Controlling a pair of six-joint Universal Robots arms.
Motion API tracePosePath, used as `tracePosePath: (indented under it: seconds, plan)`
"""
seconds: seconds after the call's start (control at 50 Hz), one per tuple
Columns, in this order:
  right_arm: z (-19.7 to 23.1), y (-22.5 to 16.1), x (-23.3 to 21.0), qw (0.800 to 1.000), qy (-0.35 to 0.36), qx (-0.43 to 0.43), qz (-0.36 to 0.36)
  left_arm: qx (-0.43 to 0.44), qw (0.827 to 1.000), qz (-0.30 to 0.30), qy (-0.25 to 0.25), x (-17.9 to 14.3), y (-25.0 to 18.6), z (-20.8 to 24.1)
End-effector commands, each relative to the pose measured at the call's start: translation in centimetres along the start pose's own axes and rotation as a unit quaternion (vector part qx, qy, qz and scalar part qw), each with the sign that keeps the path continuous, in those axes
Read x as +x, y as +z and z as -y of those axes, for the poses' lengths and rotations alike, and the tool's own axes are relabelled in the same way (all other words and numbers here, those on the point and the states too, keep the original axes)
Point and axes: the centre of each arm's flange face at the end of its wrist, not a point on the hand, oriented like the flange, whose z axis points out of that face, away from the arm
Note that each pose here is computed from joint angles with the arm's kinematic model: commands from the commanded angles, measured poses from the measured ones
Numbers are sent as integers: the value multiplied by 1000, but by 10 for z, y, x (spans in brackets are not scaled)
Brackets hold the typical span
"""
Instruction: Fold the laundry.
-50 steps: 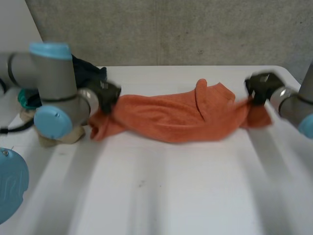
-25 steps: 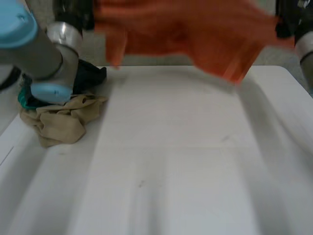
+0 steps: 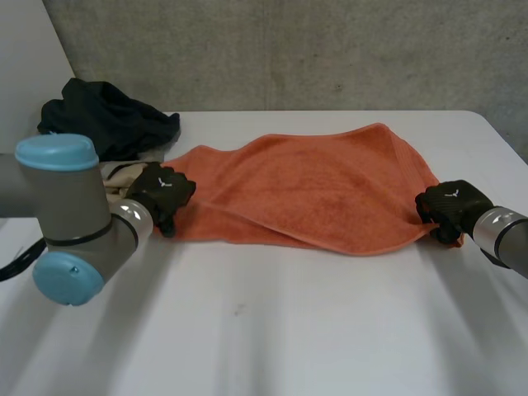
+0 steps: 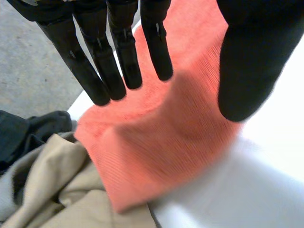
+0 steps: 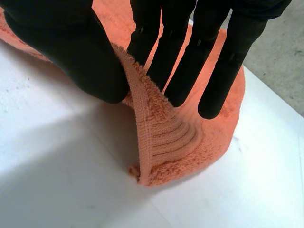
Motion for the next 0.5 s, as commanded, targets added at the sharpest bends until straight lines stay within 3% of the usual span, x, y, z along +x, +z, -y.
tracePosePath:
  seconds: [0.02,0.12,0.3,0.5]
  plan:
    - [8,-5,-3,1000,7,11,-2,28,999,20,-37,-15,0,22]
    - [8,-5,-7,1000,9,10,2,36,997,23,-66,-21,7,32]
    - [6,-5,-4,1000,6,7,-2,-56,995,-5,-84,-12,18,11]
    - [3,-4,-2,1000,1,3,-5,-51,998,12,-40,-18,46,2]
